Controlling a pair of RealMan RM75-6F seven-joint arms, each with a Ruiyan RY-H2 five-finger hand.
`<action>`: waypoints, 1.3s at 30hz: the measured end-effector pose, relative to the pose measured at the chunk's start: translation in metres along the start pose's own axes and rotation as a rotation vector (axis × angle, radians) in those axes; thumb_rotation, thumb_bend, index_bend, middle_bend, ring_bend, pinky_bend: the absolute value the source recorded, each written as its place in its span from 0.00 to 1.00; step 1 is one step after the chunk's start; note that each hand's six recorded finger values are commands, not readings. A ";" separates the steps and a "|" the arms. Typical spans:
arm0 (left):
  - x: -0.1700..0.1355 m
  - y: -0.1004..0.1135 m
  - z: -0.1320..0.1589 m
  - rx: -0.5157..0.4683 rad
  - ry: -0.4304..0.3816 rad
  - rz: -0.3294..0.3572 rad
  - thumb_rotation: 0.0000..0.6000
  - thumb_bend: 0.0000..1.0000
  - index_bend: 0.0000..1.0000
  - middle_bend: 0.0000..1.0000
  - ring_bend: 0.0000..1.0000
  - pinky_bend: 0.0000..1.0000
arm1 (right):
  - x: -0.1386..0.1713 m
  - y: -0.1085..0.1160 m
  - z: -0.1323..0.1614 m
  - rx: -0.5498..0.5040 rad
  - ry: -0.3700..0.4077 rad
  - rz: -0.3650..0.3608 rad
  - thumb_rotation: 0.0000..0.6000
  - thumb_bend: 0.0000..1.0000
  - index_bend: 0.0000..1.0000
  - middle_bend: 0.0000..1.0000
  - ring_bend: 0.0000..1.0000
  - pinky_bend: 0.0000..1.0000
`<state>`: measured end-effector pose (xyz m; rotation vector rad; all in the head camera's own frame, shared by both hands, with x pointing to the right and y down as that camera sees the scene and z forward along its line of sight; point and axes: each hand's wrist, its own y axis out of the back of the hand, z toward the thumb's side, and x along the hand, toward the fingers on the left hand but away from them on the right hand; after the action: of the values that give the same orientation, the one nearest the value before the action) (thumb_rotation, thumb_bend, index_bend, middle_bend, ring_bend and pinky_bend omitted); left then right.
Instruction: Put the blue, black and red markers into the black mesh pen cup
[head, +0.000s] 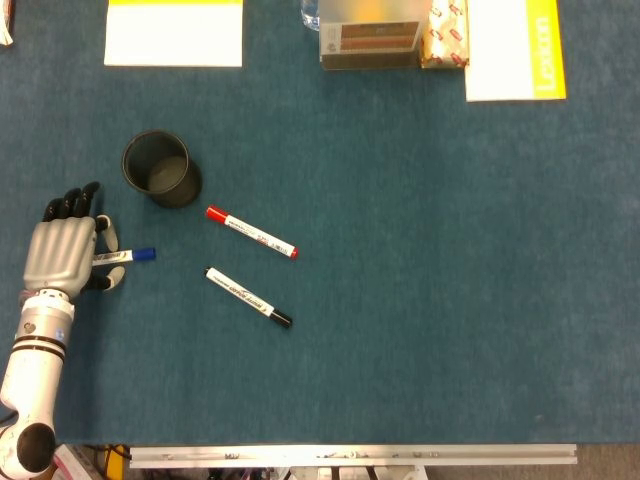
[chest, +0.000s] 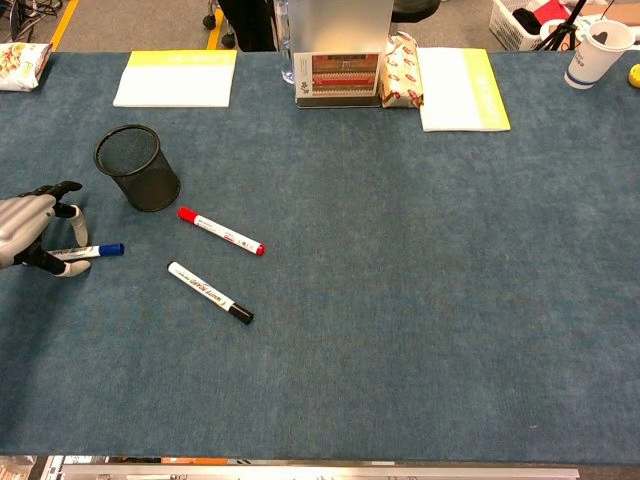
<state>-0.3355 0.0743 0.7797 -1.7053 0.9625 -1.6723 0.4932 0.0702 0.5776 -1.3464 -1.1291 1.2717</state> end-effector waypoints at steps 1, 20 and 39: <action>0.000 0.000 0.000 0.000 -0.001 0.000 0.95 0.21 0.53 0.05 0.00 0.09 | 0.000 0.000 0.000 0.000 0.000 0.000 1.00 0.00 0.34 0.32 0.42 0.64; 0.002 -0.002 0.001 0.013 0.005 -0.012 0.85 0.36 0.54 0.06 0.00 0.09 | 0.000 0.001 0.000 -0.001 0.000 -0.002 1.00 0.00 0.34 0.32 0.42 0.64; -0.008 0.031 0.022 0.002 -0.054 0.092 0.84 0.36 0.55 0.06 0.00 0.09 | 0.001 0.001 0.001 -0.002 0.003 -0.003 1.00 0.00 0.34 0.32 0.42 0.64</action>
<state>-0.3163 0.0604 0.7487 -1.6704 0.9984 -1.5598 0.4924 0.0707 0.5768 -1.3470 -1.1302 1.2662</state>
